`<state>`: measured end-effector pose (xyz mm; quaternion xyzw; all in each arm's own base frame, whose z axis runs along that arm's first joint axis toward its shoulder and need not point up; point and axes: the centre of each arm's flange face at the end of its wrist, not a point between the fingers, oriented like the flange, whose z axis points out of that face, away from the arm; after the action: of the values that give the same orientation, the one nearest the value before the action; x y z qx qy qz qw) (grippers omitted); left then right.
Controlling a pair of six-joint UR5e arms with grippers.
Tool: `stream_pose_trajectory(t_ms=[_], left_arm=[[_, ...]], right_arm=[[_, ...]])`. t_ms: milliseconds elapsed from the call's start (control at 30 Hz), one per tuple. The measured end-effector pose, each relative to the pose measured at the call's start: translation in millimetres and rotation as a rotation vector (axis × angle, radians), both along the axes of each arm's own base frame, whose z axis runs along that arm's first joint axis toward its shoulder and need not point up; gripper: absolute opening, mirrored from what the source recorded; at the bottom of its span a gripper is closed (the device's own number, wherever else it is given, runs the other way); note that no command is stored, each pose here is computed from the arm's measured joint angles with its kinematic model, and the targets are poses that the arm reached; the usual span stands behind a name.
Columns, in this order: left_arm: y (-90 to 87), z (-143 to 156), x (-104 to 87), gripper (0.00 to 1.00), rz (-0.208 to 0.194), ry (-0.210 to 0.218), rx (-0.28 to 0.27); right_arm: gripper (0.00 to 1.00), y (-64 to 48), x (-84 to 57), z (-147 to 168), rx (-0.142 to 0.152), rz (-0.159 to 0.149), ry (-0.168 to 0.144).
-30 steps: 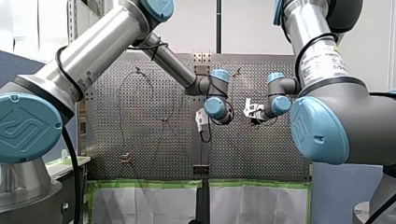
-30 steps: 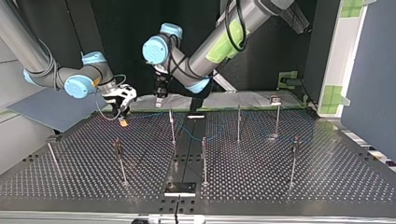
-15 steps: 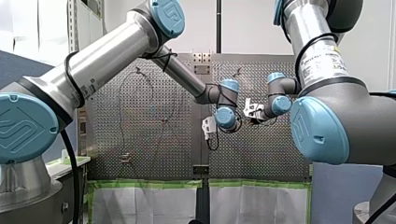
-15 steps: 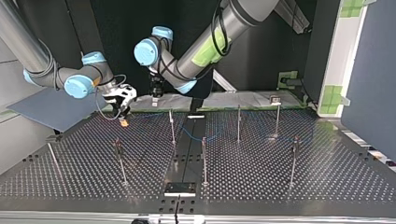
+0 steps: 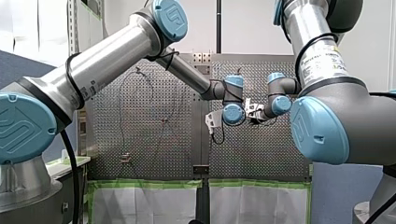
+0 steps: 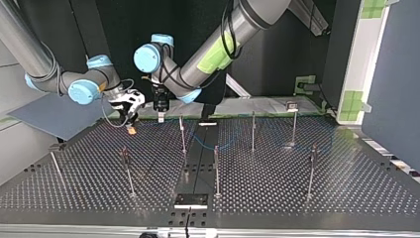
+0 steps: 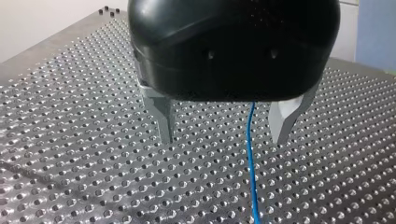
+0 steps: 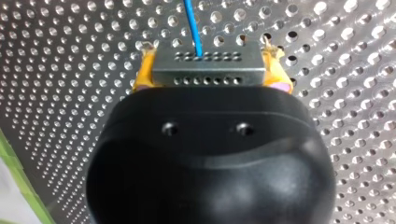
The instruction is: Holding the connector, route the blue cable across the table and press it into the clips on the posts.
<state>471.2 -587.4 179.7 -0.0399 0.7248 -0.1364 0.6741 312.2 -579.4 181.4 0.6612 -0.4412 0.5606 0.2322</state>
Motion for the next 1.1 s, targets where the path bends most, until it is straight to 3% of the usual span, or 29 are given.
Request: stream_pose_trajectory(t_ms=[633, 1033, 1067, 1100], left_arm=[[-13.9, -48.1, 38.2, 1.00, 0.003, 0.016, 0.031], [-13.0, -51.8, 36.2, 1.00, 0.019, 0.034, 0.057], [-12.6, -52.0, 36.0, 0.93, 0.022, 0.035, 0.060], [-12.2, -52.1, 35.5, 0.93, 0.027, 0.036, 0.064]], right_arm=[[0.00, 0.8, 1.5, 0.3, -0.001, 0.004, 0.002], [0.00, 0.9, 1.8, 0.6, -0.001, 0.004, 0.000], [0.00, 0.9, 1.8, 0.7, -0.001, 0.004, 0.000], [0.00, 0.9, 1.8, 0.8, -0.001, 0.004, 0.000]])
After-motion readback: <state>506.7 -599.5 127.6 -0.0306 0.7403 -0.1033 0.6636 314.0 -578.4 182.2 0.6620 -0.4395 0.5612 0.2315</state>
